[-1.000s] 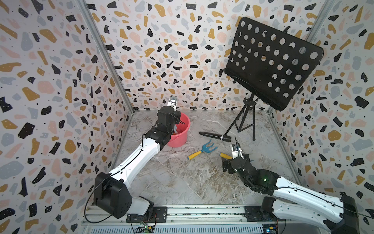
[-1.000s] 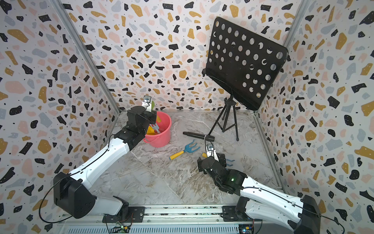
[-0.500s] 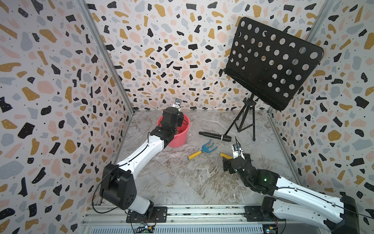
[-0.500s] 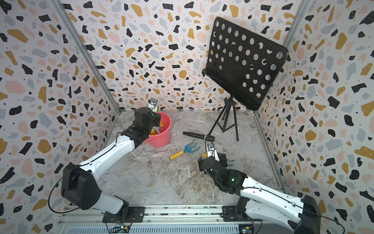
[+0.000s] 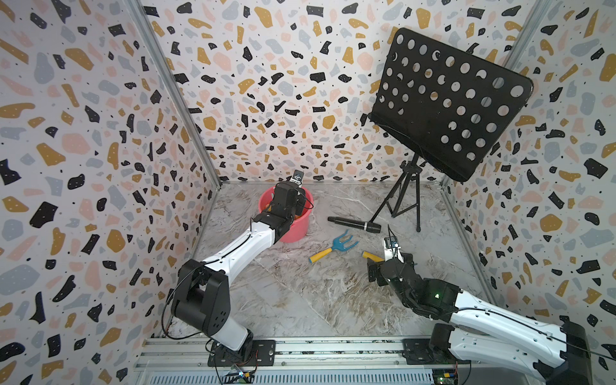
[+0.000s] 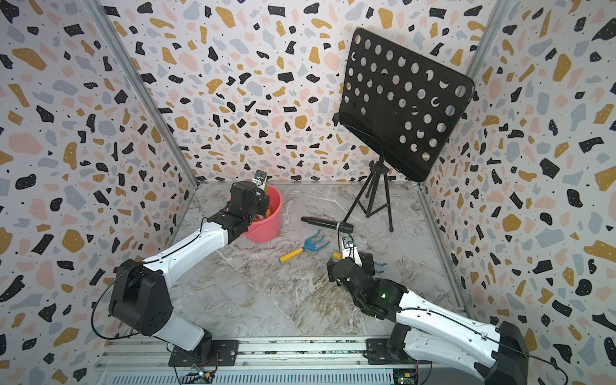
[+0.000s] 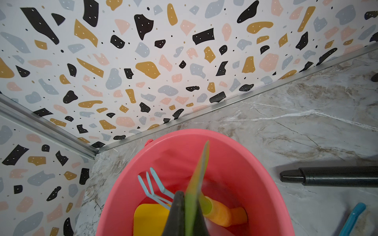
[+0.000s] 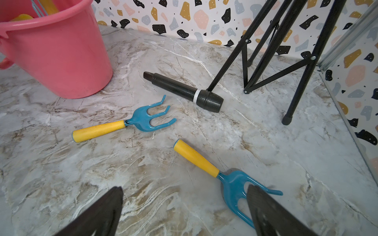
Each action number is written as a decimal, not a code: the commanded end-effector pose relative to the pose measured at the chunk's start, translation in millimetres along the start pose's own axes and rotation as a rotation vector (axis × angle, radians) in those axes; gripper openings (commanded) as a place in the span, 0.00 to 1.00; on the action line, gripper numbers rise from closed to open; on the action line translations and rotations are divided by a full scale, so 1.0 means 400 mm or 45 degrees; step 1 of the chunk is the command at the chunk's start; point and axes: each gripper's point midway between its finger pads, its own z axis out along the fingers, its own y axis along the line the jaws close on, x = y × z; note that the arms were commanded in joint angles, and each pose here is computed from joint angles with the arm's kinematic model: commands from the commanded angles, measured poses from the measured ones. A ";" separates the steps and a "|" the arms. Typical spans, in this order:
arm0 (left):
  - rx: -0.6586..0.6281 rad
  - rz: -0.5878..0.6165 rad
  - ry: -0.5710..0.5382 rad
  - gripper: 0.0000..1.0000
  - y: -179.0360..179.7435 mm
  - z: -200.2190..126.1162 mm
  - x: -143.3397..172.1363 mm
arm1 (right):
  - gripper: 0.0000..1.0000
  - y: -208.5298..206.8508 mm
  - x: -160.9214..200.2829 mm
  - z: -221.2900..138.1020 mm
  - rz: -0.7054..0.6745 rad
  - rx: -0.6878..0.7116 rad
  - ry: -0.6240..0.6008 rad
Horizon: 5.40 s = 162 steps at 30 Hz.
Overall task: Organize the gardening tools
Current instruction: Place the gardening tool in the container, then pick up the gardening tool from the center of the board.
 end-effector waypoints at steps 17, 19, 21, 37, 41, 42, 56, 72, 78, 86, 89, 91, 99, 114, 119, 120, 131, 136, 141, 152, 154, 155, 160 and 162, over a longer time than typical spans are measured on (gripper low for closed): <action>-0.002 -0.089 -0.031 0.57 0.020 -0.034 -0.027 | 1.00 -0.028 -0.023 -0.011 0.045 0.070 -0.013; -0.006 -0.110 -0.046 0.72 0.030 -0.051 -0.042 | 1.00 -0.034 -0.018 -0.006 0.044 0.094 0.009; -0.003 -0.134 -0.055 0.83 0.038 -0.070 -0.056 | 1.00 -0.033 -0.014 0.001 0.037 0.110 0.041; 0.185 -0.457 -0.004 0.99 0.032 -0.239 -0.029 | 0.98 -0.005 0.064 0.144 0.062 0.034 0.502; 0.275 -0.573 -0.018 0.99 0.017 -0.289 -0.016 | 0.98 -0.011 0.084 0.189 0.073 0.023 0.607; 0.308 -0.608 -0.029 0.99 0.011 -0.305 -0.015 | 0.98 -0.019 0.085 0.205 0.077 0.030 0.627; 0.448 -0.738 0.011 0.99 -0.029 -0.372 0.044 | 0.91 0.019 0.071 0.337 0.045 -0.048 0.726; 0.461 -0.753 0.044 0.99 -0.037 -0.378 0.067 | 0.79 0.059 0.126 0.428 0.028 -0.124 0.849; 0.462 -0.753 0.055 1.00 -0.039 -0.378 0.076 | 0.76 0.068 0.144 0.441 0.017 -0.143 0.870; 0.434 -0.757 0.067 1.00 -0.032 -0.378 0.089 | 0.66 0.105 0.164 0.438 0.055 -0.247 0.905; 0.432 -0.758 0.072 0.99 -0.033 -0.374 0.092 | 0.62 0.118 0.169 0.423 0.086 -0.294 0.911; 0.434 -0.758 0.077 0.99 -0.035 -0.372 0.094 | 0.59 0.124 0.173 0.410 0.112 -0.319 0.919; 0.433 -0.763 0.075 0.99 -0.035 -0.373 0.095 | 0.51 0.132 0.231 0.335 0.240 -0.380 1.001; 0.436 -0.774 0.078 1.00 -0.037 -0.371 0.097 | 0.51 0.040 0.328 0.164 0.285 -0.254 1.099; 0.450 -0.788 0.080 1.00 -0.043 -0.366 0.096 | 0.53 -0.017 0.325 0.110 0.264 -0.139 1.087; 0.453 -0.790 0.081 0.99 -0.045 -0.365 0.097 | 0.53 -0.029 0.325 0.100 0.264 -0.113 1.082; 0.460 -0.800 0.087 1.00 -0.050 -0.357 0.095 | 0.85 -0.089 0.304 0.065 0.300 0.030 0.994; 0.458 -0.795 0.087 0.99 -0.049 -0.359 0.092 | 0.87 -0.075 0.303 0.102 0.331 0.043 0.996; 0.456 -0.780 0.091 1.00 -0.048 -0.359 0.091 | 0.85 -0.070 0.322 0.143 0.329 0.069 1.006; 0.450 -0.775 0.095 0.99 -0.046 -0.359 0.091 | 0.70 -0.084 0.361 0.156 0.309 0.118 1.041; 0.454 -0.777 0.097 1.00 -0.049 -0.358 0.093 | 0.66 -0.088 0.368 0.155 0.305 0.125 1.046; 0.454 -0.777 0.098 0.99 -0.049 -0.357 0.093 | 0.65 -0.090 0.372 0.154 0.302 0.131 1.050; 0.453 -0.776 0.102 0.99 -0.050 -0.357 0.097 | 0.62 -0.105 0.386 0.152 0.286 0.166 1.054; 0.449 -0.776 0.104 0.99 -0.049 -0.356 0.100 | 0.60 -0.112 0.390 0.152 0.283 0.180 1.054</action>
